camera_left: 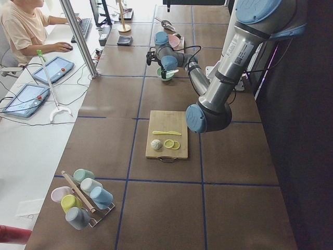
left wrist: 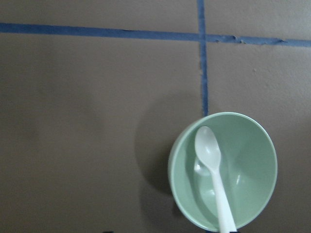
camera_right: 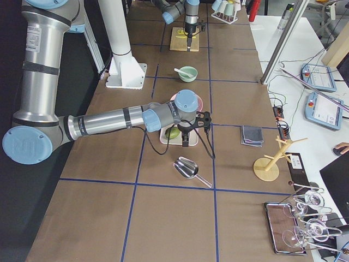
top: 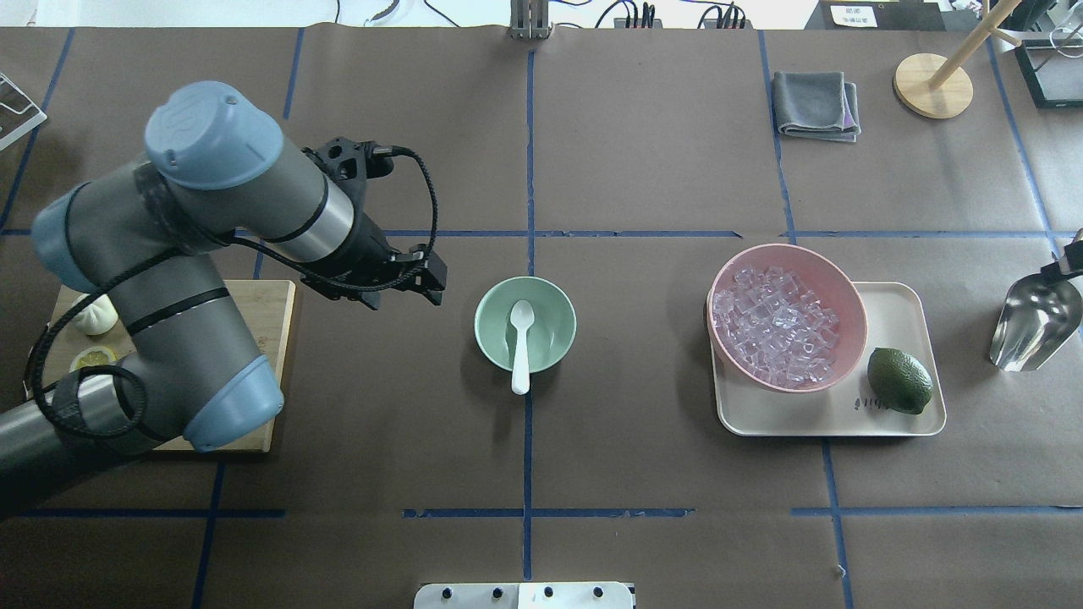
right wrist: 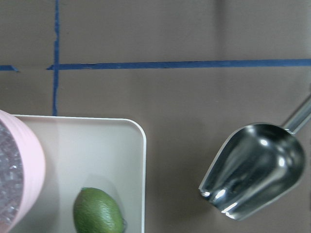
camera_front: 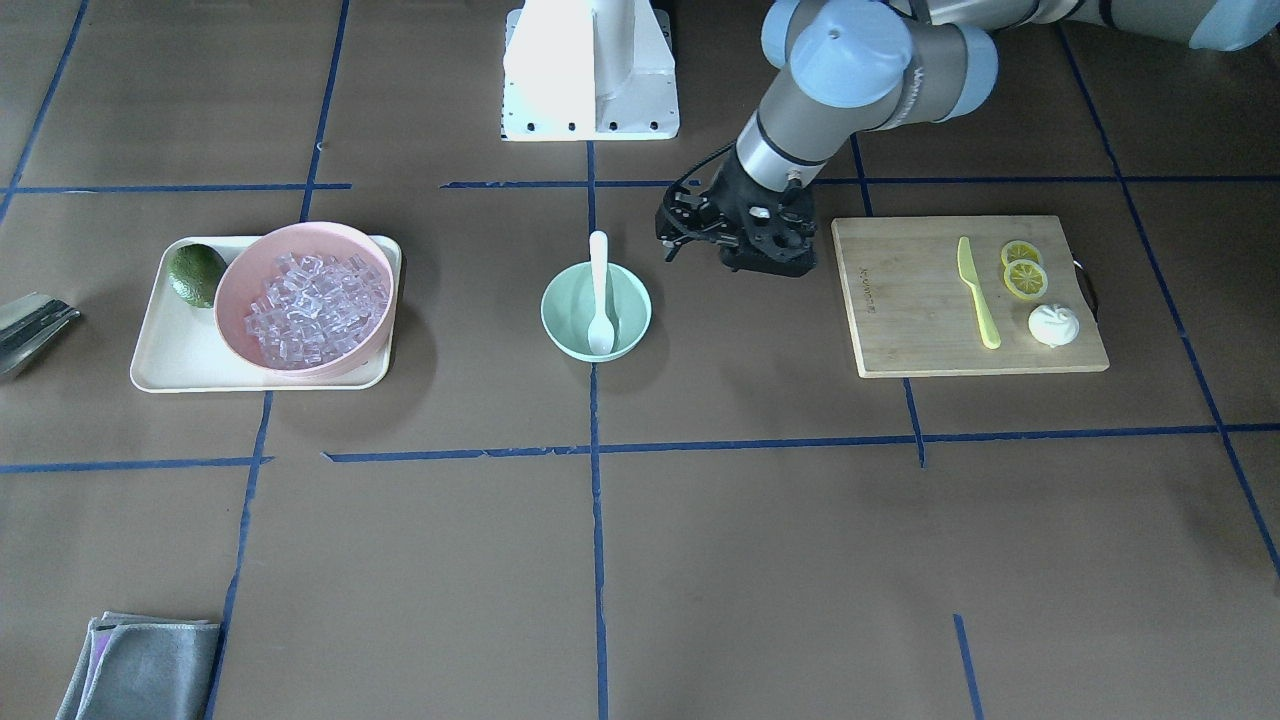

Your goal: Put spoon and ice into bowl

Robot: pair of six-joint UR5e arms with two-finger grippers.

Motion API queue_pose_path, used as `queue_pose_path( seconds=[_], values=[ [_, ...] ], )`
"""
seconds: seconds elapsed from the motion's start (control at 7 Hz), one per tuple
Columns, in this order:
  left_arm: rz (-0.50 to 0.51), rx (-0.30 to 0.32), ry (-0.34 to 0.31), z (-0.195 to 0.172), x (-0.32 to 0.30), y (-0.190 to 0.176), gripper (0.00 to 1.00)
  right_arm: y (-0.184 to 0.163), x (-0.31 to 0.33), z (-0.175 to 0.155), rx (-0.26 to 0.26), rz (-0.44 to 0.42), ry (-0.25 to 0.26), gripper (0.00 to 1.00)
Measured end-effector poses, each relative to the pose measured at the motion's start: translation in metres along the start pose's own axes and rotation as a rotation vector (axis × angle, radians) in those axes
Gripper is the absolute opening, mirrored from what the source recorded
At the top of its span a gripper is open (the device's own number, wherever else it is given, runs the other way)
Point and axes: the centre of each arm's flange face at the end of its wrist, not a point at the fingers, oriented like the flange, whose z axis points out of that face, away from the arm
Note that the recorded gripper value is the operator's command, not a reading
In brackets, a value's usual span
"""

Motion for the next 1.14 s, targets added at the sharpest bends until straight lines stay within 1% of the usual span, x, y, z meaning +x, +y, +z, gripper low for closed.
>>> queue_pose_path(
  seconds=[0.14, 0.29, 0.57, 0.71, 1.0, 1.14],
  values=[
    [0.045, 0.005, -0.016, -0.017, -0.042, 0.007, 0.84, -0.002, -0.056, 0.021, 0.006, 0.031, -0.005, 0.99],
    [0.087, -0.003, -0.033, -0.036, -0.088, 0.016, 0.84, 0.001, -0.105, 0.043, 0.014, 0.056, 0.005, 0.99],
    [0.167, -0.024, -0.067, -0.072, -0.178, 0.028, 0.89, 0.006, -0.177, 0.078, 0.031, 0.094, 0.015, 0.99],
    [0.196, -0.030, -0.081, -0.082, -0.206, 0.031, 0.90, 0.008, -0.207, 0.095, 0.035, 0.113, 0.042, 0.99],
    [0.214, -0.035, -0.091, -0.087, -0.223, 0.033, 0.91, 0.000, -0.261, 0.116, 0.022, 0.147, 0.144, 0.98],
    [0.215, -0.036, -0.092, -0.087, -0.225, 0.034, 0.92, 0.000, -0.274, 0.129, 0.022, 0.145, 0.190, 0.97]
  ],
)
